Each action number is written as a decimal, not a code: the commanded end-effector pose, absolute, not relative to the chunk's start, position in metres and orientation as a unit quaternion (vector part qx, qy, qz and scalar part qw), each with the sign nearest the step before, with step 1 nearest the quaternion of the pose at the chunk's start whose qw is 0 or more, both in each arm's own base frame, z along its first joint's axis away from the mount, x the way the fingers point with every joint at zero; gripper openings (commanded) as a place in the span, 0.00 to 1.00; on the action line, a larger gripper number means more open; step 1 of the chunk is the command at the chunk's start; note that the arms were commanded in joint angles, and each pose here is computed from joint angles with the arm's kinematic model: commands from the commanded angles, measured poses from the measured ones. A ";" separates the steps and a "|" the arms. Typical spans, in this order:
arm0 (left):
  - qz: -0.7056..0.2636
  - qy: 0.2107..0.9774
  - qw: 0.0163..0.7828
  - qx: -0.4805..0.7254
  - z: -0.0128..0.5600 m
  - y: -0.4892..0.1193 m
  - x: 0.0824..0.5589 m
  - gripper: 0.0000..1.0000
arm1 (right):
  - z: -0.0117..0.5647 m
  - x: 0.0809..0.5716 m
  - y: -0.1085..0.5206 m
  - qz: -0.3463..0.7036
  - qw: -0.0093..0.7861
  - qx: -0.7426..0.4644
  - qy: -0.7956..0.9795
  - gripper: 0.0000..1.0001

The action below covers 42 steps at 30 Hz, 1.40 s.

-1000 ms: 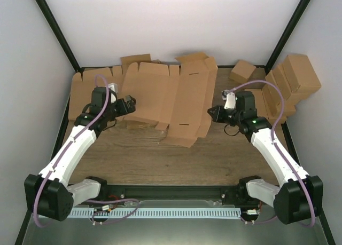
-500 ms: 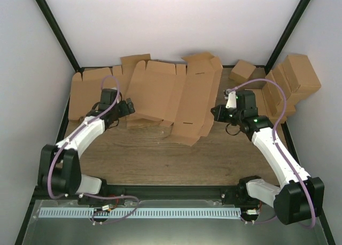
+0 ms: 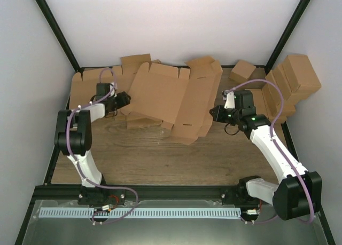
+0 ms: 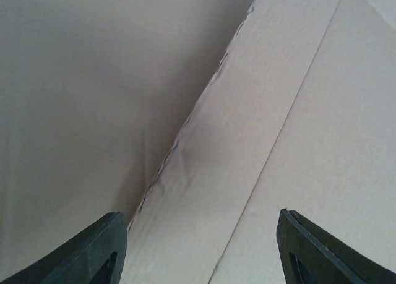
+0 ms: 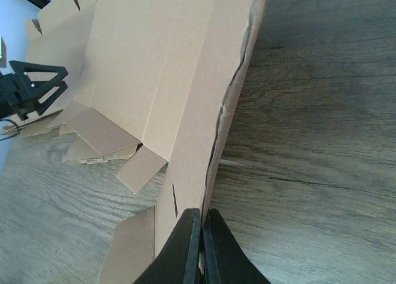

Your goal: Fold the paper box

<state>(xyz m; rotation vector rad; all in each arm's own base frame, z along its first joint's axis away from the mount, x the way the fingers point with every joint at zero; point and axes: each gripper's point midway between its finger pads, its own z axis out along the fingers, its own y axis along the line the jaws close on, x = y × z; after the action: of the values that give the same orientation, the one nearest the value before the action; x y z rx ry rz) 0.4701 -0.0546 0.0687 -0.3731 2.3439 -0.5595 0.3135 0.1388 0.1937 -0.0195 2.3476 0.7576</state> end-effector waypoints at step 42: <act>-0.366 0.866 0.326 -0.095 0.109 -0.104 0.456 0.04 | 0.198 0.331 0.135 0.270 0.347 0.001 0.898 0.02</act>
<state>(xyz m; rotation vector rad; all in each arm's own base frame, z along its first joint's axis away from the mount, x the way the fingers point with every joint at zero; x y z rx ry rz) 0.4688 -0.0883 0.0996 -0.2820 2.2412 -0.9658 0.3163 0.1395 0.1826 0.0143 2.3642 0.7707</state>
